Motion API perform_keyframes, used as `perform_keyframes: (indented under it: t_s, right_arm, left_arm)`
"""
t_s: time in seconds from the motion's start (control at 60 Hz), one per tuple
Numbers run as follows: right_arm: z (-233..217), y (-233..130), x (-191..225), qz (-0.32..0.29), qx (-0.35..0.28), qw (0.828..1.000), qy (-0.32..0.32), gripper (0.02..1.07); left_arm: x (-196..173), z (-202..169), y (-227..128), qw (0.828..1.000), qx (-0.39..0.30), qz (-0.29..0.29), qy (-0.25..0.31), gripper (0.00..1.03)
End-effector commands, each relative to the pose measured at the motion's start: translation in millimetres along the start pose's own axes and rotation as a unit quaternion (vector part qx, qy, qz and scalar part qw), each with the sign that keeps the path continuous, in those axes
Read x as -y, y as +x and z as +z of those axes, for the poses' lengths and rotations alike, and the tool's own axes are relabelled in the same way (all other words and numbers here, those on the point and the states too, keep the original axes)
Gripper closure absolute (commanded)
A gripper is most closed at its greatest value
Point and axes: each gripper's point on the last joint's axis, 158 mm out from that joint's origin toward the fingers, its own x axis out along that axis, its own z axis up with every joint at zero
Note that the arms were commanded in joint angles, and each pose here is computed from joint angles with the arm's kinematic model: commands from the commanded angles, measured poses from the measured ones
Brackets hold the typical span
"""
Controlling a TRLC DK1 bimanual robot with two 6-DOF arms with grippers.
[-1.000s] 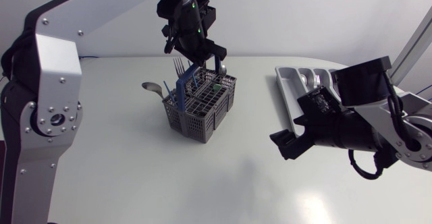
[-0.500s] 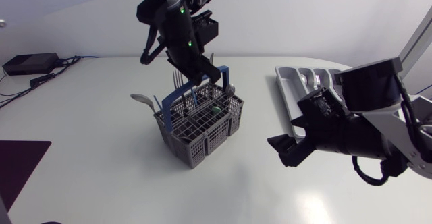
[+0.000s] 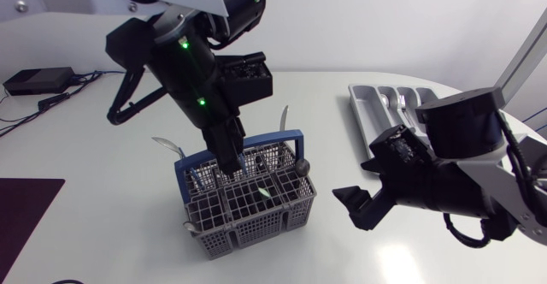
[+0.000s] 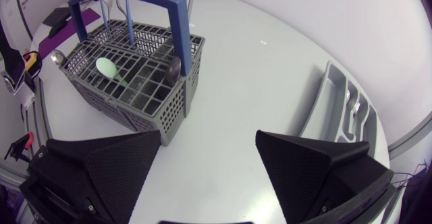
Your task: Unload the cutlery basket into the drawer organizer.
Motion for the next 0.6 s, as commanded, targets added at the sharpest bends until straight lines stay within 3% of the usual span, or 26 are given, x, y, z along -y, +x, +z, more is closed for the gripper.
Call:
perform_keyframes:
  t_s: [0.0, 0.05, 0.083, 0.2, 0.233, 0.4, 0.467, 0.583]
  right_arm:
    - [-11, 2, -6, 0.004, -0.012, 1.000, -0.006, 0.06]
    - [-12, 2, -6, 0.004, -0.013, 1.000, -0.006, 0.06]
    - [-12, 2, -6, 0.004, -0.013, 1.000, -0.006, 0.06]
    - [-12, 2, -7, 0.004, -0.010, 1.000, -0.011, 0.06]
    - [-10, 0, -6, 0.003, -0.005, 1.000, -0.013, 0.06]
    - [3, -6, -4, -0.001, 0.019, 1.000, -0.024, 0.06]
    - [7, -7, -3, -0.002, 0.023, 0.999, -0.024, 0.06]
    - [12, -2, 7, -0.009, 0.017, 1.000, -0.014, 0.06]
  left_arm:
    - [19, -8, -2, 0.998, -0.006, -0.028, 0.059, 0.80]
    - [18, -4, -3, 0.997, 0.001, -0.027, 0.069, 0.78]
    - [16, 0, -5, 0.997, 0.011, -0.028, 0.066, 0.71]
    - [10, 10, -19, 0.997, 0.045, -0.027, 0.051, 0.16]
    - [6, 13, -28, 0.997, 0.062, -0.023, 0.044, 0.07]
    - [-19, 6, -80, 0.991, 0.132, 0.031, -0.011, 0.06]
    - [-22, -15, -98, 0.988, 0.145, 0.052, -0.031, 0.06]
    - [-33, -71, -95, 0.986, 0.125, 0.076, -0.080, 0.06]
